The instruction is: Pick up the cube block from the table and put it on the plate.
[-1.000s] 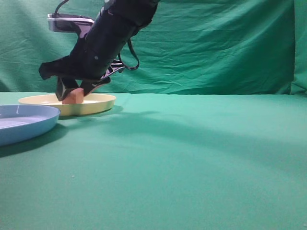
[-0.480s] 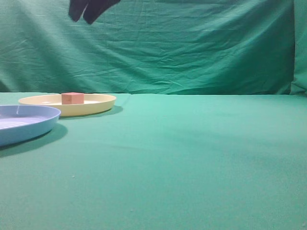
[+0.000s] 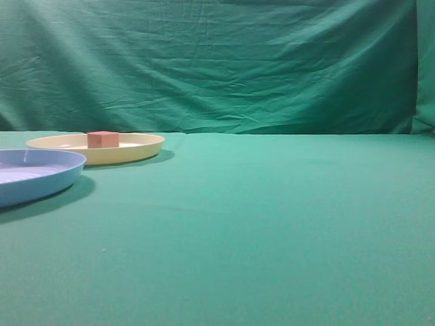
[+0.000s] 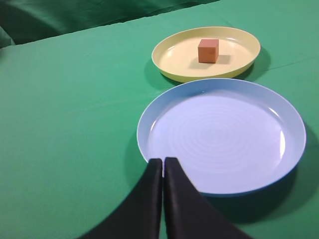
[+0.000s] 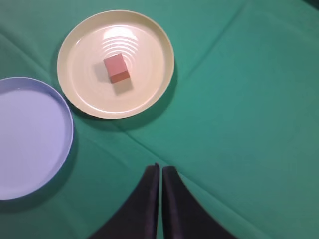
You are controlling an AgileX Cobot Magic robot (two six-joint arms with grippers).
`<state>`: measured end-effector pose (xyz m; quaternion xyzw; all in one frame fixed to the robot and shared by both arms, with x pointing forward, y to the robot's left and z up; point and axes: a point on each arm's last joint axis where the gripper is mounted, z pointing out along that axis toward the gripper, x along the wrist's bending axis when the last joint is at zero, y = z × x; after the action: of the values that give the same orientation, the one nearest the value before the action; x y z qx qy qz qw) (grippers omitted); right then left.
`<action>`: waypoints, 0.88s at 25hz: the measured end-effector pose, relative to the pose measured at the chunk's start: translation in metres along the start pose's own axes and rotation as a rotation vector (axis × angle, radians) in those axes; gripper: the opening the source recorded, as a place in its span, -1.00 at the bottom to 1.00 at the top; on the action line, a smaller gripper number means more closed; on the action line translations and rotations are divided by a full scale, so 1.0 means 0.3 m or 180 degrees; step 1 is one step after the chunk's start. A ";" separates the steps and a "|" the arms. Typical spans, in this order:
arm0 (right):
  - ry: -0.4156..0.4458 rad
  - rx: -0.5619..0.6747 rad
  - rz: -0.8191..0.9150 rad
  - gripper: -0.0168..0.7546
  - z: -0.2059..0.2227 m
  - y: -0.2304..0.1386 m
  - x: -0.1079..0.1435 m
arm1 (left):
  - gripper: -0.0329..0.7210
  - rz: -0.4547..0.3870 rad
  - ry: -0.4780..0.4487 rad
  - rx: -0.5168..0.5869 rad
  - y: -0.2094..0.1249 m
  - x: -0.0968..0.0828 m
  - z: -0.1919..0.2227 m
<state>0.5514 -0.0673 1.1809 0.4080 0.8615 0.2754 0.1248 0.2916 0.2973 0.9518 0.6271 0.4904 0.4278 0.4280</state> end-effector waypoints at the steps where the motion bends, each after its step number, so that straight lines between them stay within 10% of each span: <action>1: -0.0018 -0.0055 0.0008 -0.96 -0.051 -0.021 0.002 | -0.91 0.0000 0.0000 0.0000 0.000 0.000 0.000; 12: -0.0108 -0.0831 0.0007 -0.96 -0.275 -0.453 0.026 | -0.91 0.0000 0.0000 0.0000 0.000 0.000 0.000; 22: -0.0015 -0.0609 0.0145 -0.96 -0.356 -0.761 0.051 | -0.91 0.0000 0.0000 0.0000 0.000 0.000 0.000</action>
<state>0.3499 -0.2130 1.1367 0.4143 0.8214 0.3582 0.1590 0.2916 0.2973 0.9518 0.6271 0.4904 0.4278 0.4280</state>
